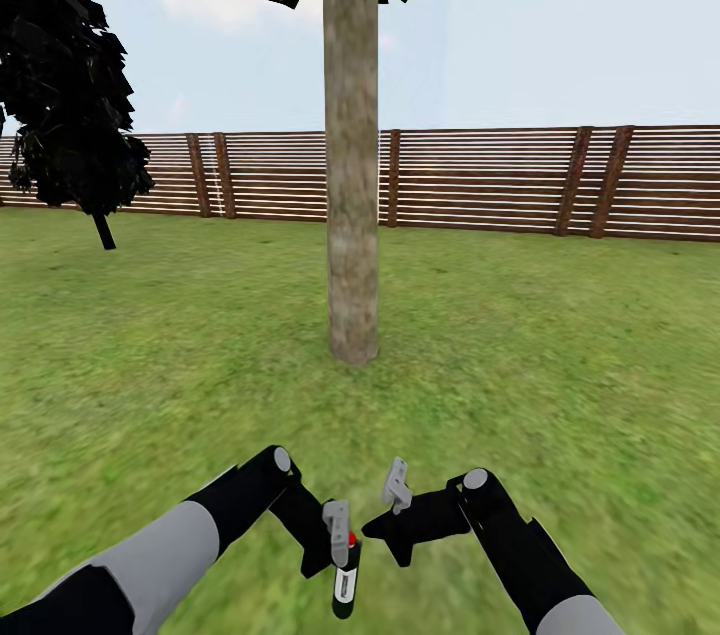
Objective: In the garden, pick up the pesticide atomizer on the floor and spray pesticide onto both trees until each tree trunk is fully covered.
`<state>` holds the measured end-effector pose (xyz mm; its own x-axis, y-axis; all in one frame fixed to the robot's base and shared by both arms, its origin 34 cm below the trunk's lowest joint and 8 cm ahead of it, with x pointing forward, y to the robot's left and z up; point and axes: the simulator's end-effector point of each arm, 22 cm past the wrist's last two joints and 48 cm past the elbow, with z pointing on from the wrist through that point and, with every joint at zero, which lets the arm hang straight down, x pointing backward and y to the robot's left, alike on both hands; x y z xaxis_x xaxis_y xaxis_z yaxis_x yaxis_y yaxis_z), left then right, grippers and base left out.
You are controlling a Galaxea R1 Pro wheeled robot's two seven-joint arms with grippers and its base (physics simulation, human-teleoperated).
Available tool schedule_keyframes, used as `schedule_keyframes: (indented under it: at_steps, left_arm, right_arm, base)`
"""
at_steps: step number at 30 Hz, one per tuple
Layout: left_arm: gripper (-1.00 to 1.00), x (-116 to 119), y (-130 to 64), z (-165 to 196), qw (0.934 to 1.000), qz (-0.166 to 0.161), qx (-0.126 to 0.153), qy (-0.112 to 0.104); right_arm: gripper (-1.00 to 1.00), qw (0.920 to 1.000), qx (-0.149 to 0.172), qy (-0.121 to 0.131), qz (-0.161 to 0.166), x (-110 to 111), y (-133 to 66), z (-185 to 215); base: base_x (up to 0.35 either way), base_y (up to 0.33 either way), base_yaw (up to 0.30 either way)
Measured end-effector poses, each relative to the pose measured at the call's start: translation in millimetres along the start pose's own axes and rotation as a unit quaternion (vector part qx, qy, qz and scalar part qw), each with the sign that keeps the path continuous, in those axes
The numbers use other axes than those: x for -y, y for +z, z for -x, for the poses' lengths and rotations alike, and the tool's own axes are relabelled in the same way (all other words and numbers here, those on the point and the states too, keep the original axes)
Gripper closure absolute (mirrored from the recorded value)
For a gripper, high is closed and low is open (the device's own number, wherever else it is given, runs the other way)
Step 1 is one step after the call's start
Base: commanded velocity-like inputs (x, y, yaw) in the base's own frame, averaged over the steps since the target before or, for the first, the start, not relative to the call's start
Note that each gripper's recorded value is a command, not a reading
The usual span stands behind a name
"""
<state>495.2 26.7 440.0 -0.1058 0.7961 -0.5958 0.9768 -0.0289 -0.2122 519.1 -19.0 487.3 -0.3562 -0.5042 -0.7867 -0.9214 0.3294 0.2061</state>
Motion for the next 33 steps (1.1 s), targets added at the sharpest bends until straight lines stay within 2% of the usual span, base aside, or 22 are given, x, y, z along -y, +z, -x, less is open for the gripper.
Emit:
schedule_keyframes:
  at_steps: [10,29,33]
  left_arm:
    - [1.0,2,3.2,7,1.0,-0.003,0.004,0.005]
    - [1.0,-4,-2.5,10,1.0,0.004,0.003,0.008]
    - [1.0,-13,-10.2,-7,0.9998,0.02,-0.006,-0.003]
  right_arm:
    - [1.0,1.0,0.0,0.0,0.0,0,0.0,0]
    - [1.0,1.0,0.0,0.0,0.0,0,0.3,0]
    - [1.0,1.0,-0.001,0.0,0.001,0,0.2,0]
  base:
    - [0.0,0.0,0.0]
    - [0.0,0.0,0.0]
    - [0.0,0.0,0.0]
